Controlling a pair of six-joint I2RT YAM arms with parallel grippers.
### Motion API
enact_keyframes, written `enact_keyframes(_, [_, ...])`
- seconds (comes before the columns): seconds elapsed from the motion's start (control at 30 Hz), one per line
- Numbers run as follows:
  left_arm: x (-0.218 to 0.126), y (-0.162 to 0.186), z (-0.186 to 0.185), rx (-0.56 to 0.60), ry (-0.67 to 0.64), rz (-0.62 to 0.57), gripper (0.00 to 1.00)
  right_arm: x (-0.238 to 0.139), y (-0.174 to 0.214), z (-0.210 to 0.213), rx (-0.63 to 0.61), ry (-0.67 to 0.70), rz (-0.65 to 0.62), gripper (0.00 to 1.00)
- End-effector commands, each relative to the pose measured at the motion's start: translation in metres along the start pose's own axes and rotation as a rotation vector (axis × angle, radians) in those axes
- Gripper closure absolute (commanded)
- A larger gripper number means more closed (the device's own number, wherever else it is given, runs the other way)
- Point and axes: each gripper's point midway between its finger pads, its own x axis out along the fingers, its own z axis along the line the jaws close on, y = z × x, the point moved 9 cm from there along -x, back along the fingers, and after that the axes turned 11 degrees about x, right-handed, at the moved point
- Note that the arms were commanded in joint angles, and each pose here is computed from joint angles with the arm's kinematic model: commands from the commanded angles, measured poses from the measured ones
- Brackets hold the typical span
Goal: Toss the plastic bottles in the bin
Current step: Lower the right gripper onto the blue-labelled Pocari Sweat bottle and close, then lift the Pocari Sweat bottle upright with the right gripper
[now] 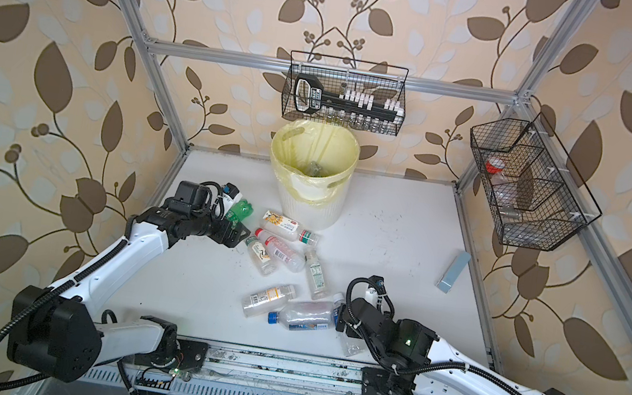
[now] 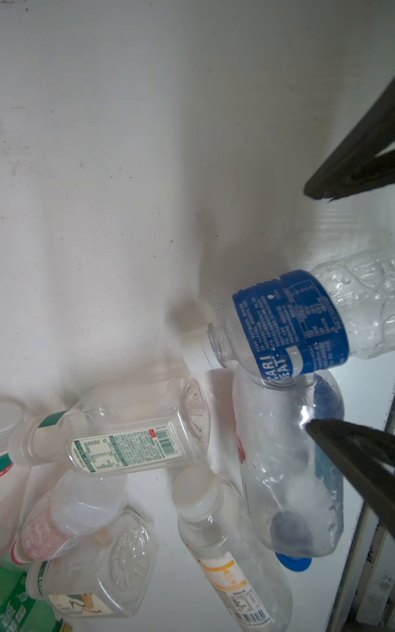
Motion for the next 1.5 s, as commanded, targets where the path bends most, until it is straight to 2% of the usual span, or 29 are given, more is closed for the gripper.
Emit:
enact_keyframes(0.0, [-0.005,-0.004,0.002,-0.006,0.026,-0.021,0.01,0.006,0.005,-0.006,0.033,0.025,-0.005,0.00])
enact_keyframes(0.13, [-0.009,-0.003,0.009,-0.024,0.011,-0.029,0.01,0.011,0.013,-0.013,0.045,0.037,0.023,0.00])
enact_keyframes(0.37, [-0.017,0.002,0.022,-0.098,0.027,-0.052,0.01,0.016,0.026,-0.014,0.071,-0.029,0.027,0.00])
enact_keyframes(0.73, [-0.020,0.008,0.036,-0.184,0.047,-0.063,0.01,0.029,0.035,-0.018,0.071,0.012,0.045,0.01])
enact_keyframes(0.87, [-0.021,0.010,0.037,-0.193,0.057,-0.066,0.01,0.033,0.038,-0.023,0.088,0.019,0.045,0.08])
enact_keyframes(0.93, [-0.021,0.011,0.037,-0.200,0.070,-0.073,0.01,0.036,0.040,-0.025,0.103,0.016,0.045,0.17])
enact_keyframes(1.07, [-0.020,0.013,0.038,-0.221,0.099,-0.071,0.01,0.038,0.041,-0.025,0.126,-0.003,0.041,0.20])
enact_keyframes(1.47, [-0.017,0.022,0.047,-0.267,0.112,-0.070,0.01,0.033,0.031,-0.020,0.165,-0.031,0.011,0.48])
